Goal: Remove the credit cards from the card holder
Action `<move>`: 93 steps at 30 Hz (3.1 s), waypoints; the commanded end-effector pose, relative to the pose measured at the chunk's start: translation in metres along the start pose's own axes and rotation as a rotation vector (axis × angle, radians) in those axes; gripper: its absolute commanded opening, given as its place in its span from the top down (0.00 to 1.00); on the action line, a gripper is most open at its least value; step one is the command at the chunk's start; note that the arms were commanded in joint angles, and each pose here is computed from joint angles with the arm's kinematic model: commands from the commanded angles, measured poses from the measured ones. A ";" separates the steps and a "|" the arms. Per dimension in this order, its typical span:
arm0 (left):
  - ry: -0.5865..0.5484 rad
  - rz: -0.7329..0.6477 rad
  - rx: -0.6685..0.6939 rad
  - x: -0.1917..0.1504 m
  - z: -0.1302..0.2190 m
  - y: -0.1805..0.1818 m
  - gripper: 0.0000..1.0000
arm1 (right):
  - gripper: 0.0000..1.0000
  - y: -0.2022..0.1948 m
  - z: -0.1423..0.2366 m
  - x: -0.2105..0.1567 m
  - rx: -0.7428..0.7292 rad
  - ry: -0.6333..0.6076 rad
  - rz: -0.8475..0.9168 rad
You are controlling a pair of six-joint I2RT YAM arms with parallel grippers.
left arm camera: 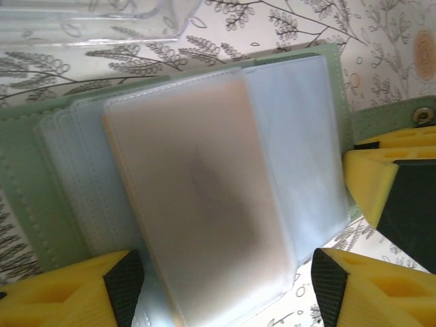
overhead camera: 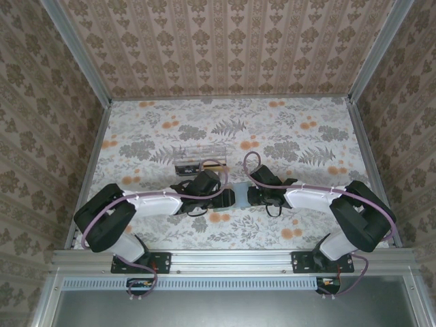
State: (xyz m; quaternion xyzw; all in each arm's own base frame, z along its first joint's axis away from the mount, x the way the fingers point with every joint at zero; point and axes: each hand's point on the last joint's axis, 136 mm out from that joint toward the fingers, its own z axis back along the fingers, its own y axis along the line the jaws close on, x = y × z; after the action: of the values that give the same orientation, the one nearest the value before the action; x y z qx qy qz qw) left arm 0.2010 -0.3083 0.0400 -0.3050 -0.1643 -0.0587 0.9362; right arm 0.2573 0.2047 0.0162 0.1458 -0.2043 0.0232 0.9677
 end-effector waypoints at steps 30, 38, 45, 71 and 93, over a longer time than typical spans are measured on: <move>0.005 -0.030 -0.078 0.000 0.000 -0.017 0.00 | 0.76 0.003 0.007 -0.009 -0.001 0.023 0.009; 0.004 -0.030 -0.082 0.001 0.001 -0.018 0.00 | 0.68 -0.001 0.042 0.015 -0.023 -0.088 0.013; -0.008 -0.041 -0.101 0.004 0.007 -0.023 0.00 | 0.58 0.000 0.065 0.027 0.003 -0.172 -0.004; -0.085 -0.075 -0.064 0.018 0.036 -0.023 0.00 | 0.51 0.017 0.070 0.028 0.107 -0.189 -0.012; -0.024 0.015 -0.010 0.009 0.005 0.021 0.89 | 0.78 0.084 0.004 0.019 0.381 0.027 -0.100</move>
State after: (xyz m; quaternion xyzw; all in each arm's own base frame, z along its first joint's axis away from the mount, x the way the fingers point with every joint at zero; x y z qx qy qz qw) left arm 0.2109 -0.2870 0.0389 -0.3062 -0.1772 -0.0511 0.9339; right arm 0.2578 0.2674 0.0390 0.3035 -0.1747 0.0156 0.9365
